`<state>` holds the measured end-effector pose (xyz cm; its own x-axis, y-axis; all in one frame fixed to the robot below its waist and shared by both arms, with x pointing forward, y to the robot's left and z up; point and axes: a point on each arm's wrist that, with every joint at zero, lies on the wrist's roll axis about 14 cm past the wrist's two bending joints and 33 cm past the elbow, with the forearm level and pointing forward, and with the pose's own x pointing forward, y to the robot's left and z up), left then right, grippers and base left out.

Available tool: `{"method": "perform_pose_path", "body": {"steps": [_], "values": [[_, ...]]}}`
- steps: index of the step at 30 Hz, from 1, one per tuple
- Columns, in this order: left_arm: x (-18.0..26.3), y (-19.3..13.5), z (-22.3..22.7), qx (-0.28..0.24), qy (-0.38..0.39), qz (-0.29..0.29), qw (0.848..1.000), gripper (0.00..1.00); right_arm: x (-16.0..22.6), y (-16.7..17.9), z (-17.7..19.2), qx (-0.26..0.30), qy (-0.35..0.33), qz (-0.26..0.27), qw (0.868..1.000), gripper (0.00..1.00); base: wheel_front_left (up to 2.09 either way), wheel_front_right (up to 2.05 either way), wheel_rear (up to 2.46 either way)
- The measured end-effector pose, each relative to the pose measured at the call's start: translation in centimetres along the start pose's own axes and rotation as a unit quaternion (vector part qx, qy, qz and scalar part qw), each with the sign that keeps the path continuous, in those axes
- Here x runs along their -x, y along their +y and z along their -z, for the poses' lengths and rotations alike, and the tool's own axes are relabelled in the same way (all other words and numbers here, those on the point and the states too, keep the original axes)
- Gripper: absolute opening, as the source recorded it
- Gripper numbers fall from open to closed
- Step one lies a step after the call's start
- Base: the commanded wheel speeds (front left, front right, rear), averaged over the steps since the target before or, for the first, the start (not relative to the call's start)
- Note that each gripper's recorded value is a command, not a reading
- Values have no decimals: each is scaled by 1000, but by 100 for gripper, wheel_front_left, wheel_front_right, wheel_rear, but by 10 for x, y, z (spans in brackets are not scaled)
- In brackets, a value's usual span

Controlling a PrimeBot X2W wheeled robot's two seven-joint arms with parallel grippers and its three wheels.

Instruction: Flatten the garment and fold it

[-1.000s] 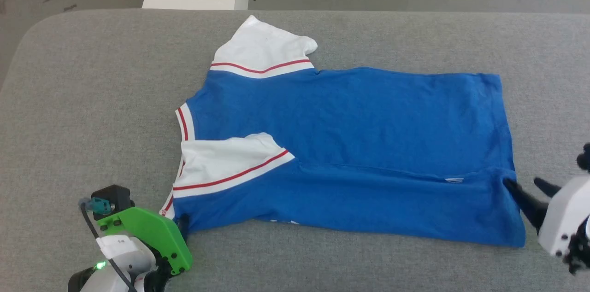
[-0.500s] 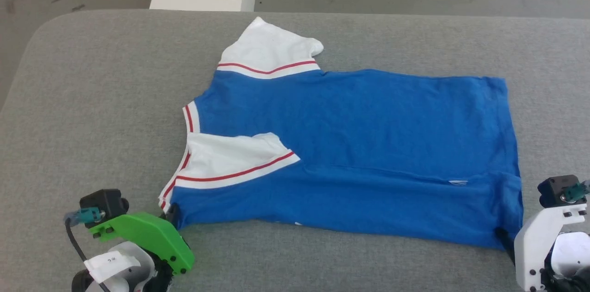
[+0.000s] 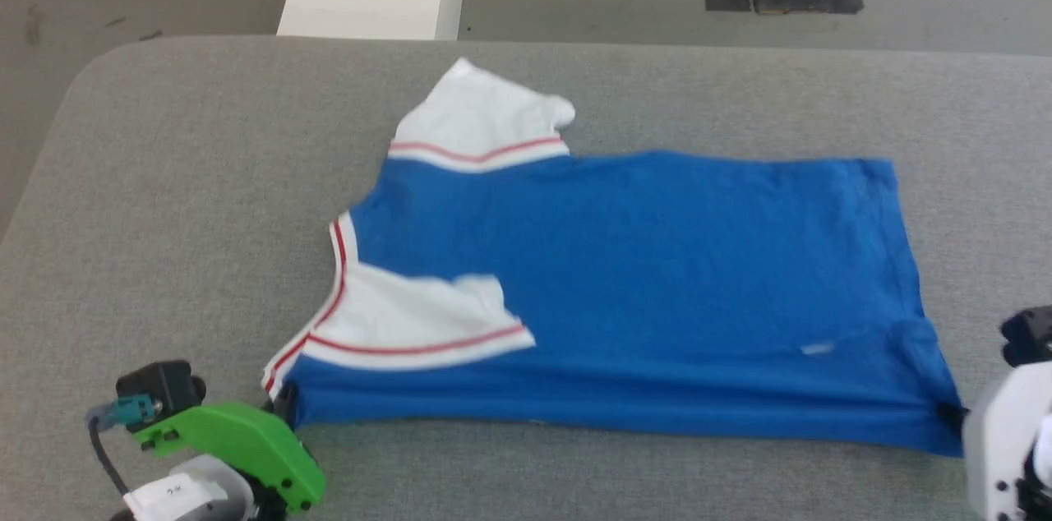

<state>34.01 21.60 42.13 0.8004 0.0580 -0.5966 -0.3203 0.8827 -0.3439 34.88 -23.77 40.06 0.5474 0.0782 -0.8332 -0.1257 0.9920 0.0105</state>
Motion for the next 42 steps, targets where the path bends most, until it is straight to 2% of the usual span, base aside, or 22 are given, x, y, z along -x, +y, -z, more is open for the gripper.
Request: {"method": "perform_pose_path", "body": {"steps": [8, 9, 10, 14, 17, 20, 23, 27, 33, 39, 42], "values": [[15, 9, 34, 26, 61, -14, 998, 0, 13, -14, 38, -17, 52, 12, 998, 0, 0, 0, 0], [16, 10, 38, 29, 68, -14, 997, 32, 13, -14, 41, -19, 56, 12, 998, 28, 0, 0, 0], [16, 10, 43, 30, 77, -16, 996, 100, 12, -14, 43, -22, 57, 11, 998, 100, 0, 0, 0], [15, 9, 39, 34, 71, -15, 997, 100, 12, -18, 38, -31, 43, 15, 998, 100, 0, 0, 0], [13, -3, 14, 30, 29, 10, 999, 100, 17, -24, 17, -38, 0, 19, 999, 100, 0, 0, 0], [7, -27, -31, -2, -38, 50, 998, 100, 25, -35, -21, -43, -65, 34, 996, 100, 0, 0, 0], [-2, -56, -71, -43, -94, 89, 991, 100, 28, -42, -56, -40, -118, 49, 991, 100, 0, 0, 0], [-25, -94, -102, -89, -123, 130, 980, 100, 21, -40, -92, -39, -159, 47, 985, 100, 0, 0, 0], [-76, -131, -116, -123, -83, 155, 977, 100, -4, -32, -124, -26, -168, 33, 985, 100, 0, 0, 0], [-132, -138, -110, -146, 1, 132, 980, 100, -33, -23, -141, -1, -160, 17, 987, 100, 0, 0, 0], [-156, -139, -93, -160, 64, 122, 977, 100, -48, -24, -141, 3, -152, 13, 988, 100, 0, 0, 0]]}}
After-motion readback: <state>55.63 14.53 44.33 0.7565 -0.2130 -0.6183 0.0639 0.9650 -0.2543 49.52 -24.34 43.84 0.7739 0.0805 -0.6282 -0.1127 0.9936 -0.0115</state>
